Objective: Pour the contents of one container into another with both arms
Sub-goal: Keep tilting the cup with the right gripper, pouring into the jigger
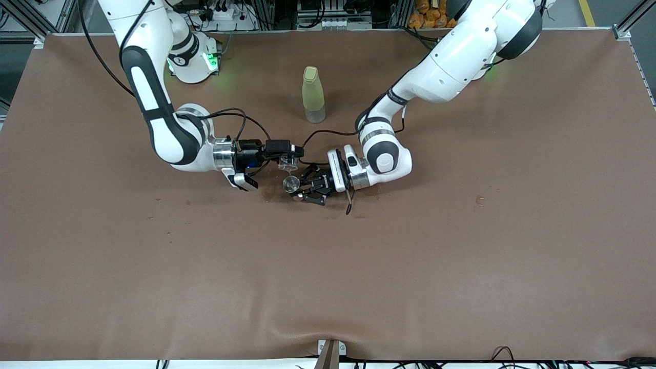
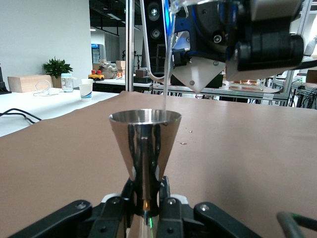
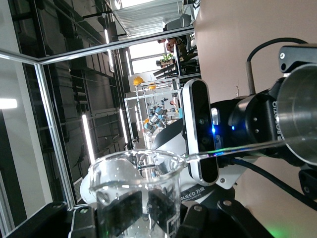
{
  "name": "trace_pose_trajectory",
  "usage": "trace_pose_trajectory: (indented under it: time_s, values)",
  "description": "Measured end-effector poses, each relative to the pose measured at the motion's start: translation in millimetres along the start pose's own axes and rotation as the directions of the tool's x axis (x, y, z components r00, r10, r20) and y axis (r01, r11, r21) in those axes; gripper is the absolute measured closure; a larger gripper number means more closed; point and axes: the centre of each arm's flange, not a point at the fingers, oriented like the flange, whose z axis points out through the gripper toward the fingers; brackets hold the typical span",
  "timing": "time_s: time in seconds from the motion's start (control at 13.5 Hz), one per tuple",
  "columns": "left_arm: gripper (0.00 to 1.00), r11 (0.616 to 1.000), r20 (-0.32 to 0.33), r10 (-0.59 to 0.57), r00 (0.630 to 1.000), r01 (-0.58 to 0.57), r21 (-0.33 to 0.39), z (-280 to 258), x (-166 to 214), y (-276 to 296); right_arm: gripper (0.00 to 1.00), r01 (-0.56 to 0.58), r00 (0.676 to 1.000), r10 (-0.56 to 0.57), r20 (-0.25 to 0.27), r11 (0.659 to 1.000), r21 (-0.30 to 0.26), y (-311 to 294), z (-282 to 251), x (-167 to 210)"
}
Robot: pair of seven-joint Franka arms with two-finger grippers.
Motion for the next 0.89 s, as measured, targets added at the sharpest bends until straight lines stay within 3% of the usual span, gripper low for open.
trace_pose_trajectory:
  time_s: [0.89]
  values:
    - [0.79,1.0,0.001,-0.001,1.0,0.001,0.0,-0.2,-0.4,0.2,0.85,-0.128,0.992,0.128,-0.013,0.992,0.011,-12.9,-5.7,3.8]
